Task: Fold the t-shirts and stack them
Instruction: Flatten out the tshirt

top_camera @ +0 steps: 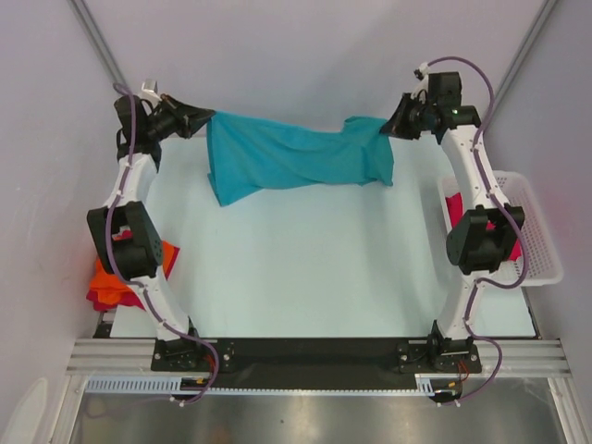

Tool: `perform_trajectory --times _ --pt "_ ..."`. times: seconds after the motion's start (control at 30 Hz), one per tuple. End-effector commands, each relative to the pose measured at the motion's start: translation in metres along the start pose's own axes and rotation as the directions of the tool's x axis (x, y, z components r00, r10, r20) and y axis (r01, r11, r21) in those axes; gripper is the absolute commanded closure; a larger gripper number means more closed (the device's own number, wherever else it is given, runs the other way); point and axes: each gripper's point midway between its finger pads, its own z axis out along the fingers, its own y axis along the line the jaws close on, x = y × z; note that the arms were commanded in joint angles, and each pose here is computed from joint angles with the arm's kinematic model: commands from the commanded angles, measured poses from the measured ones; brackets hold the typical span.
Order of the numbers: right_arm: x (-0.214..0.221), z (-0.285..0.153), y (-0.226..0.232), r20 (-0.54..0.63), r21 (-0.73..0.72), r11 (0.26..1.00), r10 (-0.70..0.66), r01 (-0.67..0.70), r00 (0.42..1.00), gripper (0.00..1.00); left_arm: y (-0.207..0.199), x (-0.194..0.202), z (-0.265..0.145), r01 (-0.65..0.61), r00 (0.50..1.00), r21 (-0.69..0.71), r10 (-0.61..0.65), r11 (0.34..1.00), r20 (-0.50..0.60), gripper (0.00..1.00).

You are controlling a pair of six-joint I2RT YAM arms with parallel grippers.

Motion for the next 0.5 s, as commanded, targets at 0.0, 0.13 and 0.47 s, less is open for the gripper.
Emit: perform_trajectory --times 0.0,0.13,0.47 --pt "0.013 -0.054 0.035 0.054 -0.021 0.997 -0.073 0.074 0.996 1.0 -0.049 0.019 -0.032 -0.114 0.993 0.069 0.114 0.991 0.016 1.0" --pt "0.048 -0.085 0.043 0.043 0.009 0.999 -0.05 0.049 0.998 1.0 -0.066 0.051 -0.064 -0.136 0.99 0.053 0.134 0.989 0.039 1.0" --pt "0.173 -0.138 0.026 -0.135 0.106 0.994 0.052 -0.038 0.989 1.0 -0.037 0.135 -0.129 -0.132 0.99 -0.167 0.138 0.977 0.024 1.0"
